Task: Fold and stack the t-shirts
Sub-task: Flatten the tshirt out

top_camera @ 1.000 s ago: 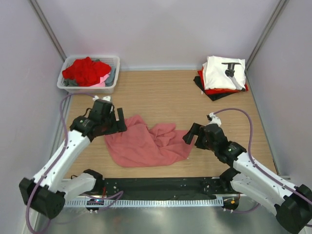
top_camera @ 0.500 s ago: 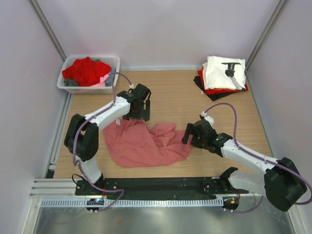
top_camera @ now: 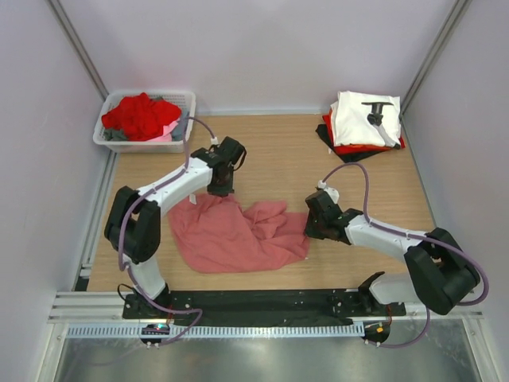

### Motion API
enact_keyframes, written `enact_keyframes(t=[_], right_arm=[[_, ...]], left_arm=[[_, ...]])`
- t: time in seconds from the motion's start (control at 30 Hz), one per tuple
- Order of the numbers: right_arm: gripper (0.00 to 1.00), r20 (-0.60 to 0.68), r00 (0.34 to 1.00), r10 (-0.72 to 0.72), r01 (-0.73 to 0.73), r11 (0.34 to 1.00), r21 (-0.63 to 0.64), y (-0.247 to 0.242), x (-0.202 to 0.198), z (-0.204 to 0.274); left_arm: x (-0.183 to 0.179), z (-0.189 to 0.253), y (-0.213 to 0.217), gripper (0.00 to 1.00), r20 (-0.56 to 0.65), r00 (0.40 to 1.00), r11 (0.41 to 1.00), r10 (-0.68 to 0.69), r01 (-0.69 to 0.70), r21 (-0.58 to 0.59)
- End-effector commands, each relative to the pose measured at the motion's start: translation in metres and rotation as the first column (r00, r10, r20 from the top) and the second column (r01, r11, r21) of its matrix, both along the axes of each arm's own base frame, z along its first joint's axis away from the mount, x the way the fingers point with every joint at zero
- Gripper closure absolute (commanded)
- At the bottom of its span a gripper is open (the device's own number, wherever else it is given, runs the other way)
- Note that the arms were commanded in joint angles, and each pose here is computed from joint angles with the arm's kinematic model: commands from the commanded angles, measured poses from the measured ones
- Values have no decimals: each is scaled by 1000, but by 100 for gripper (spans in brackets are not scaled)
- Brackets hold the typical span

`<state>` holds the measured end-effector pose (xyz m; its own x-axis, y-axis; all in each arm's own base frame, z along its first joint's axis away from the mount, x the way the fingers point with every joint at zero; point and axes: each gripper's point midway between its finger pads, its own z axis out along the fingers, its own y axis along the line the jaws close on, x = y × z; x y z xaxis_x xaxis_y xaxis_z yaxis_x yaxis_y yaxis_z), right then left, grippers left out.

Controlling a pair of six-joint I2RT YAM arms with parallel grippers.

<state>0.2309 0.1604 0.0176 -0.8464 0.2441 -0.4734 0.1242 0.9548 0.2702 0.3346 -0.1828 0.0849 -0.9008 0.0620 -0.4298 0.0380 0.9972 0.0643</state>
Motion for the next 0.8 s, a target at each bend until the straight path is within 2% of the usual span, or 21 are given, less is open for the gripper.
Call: enact_keyframes(t=[0.0, 0.03, 0.13, 0.17, 0.2, 0.27, 0.3, 0.33, 0.37, 0.4, 0.43, 0.47, 0.5, 0.53, 0.57, 0.63, 0.67, 0.7, 0.77], right_arm=[[95, 69, 998, 0, -3, 999, 36, 13, 20, 18], [98, 77, 997, 0, -2, 999, 37, 14, 21, 22], [98, 144, 990, -14, 8, 999, 43, 13, 33, 54], [99, 158, 987, -30, 29, 1000, 6, 4, 35, 65], [99, 227, 973, -38, 35, 999, 18, 4, 52, 99], [99, 289, 955, -63, 64, 998, 6, -11, 62, 142], [99, 373, 925, -67, 60, 998, 31, -11, 77, 190], [99, 405, 909, -103, 96, 995, 40, -24, 87, 213], [99, 403, 909, -104, 99, 995, 32, -30, 88, 228], [99, 486, 865, -121, 95, 992, 78, -31, 98, 284], [99, 515, 847, -130, 108, 991, 73, -41, 102, 307], [99, 515, 849, -120, 106, 993, 56, -44, 98, 320], [99, 574, 807, -137, 110, 991, 82, -47, 99, 360], [99, 587, 798, -135, 107, 991, 82, -49, 96, 371], [99, 582, 802, -132, 105, 991, 80, -50, 91, 373], [99, 565, 816, -125, 85, 992, 96, -49, 80, 364], [98, 552, 824, -131, 77, 990, 119, -46, 77, 356], [99, 504, 855, -124, 76, 990, 115, -44, 72, 327], [99, 491, 864, -113, 17, 981, 196, -31, 60, 317]], left_arm=[[1, 48, 12, 100, 120, 992, 1000, 28, -28, 1], [1, 64, 16, 100, 157, 987, 999, 37, -35, -11], [6, 111, 29, 100, 273, 960, 998, 60, -61, -7], [5, 135, 33, 100, 325, 945, 999, 47, -46, -10], [13, 171, 35, 100, 404, 913, 998, 62, -54, -32], [12, 212, 43, 100, 474, 879, 999, 54, -44, -32], [14, 232, 46, 100, 508, 859, 998, 64, -49, -43], [14, 262, 49, 100, 551, 830, 996, 81, -52, -67], [16, 275, 49, 100, 563, 822, 996, 87, -51, -80], [13, 279, 51, 100, 552, 830, 996, 82, -50, -73], [12, 300, 48, 97, 576, 812, 993, 91, -32, -111], [11, 299, 44, 87, 565, 821, 993, 82, -16, -120], [9, 299, 38, 71, 559, 827, 990, 68, 14, -140], [4, 291, 19, 36, 526, 850, 977, 18, 97, -190], [2, 270, 9, 24, 479, 877, 971, -21, 132, -199], [2, 243, -15, 9, 434, 897, 954, -81, 195, -226], [-2, 214, -24, 8, 379, 918, 958, -115, 203, -202], [2, 203, -32, 7, 378, 918, 956, -119, 209, -207], [1, 163, -50, 5, 308, 940, 952, -148, 221, -214]])
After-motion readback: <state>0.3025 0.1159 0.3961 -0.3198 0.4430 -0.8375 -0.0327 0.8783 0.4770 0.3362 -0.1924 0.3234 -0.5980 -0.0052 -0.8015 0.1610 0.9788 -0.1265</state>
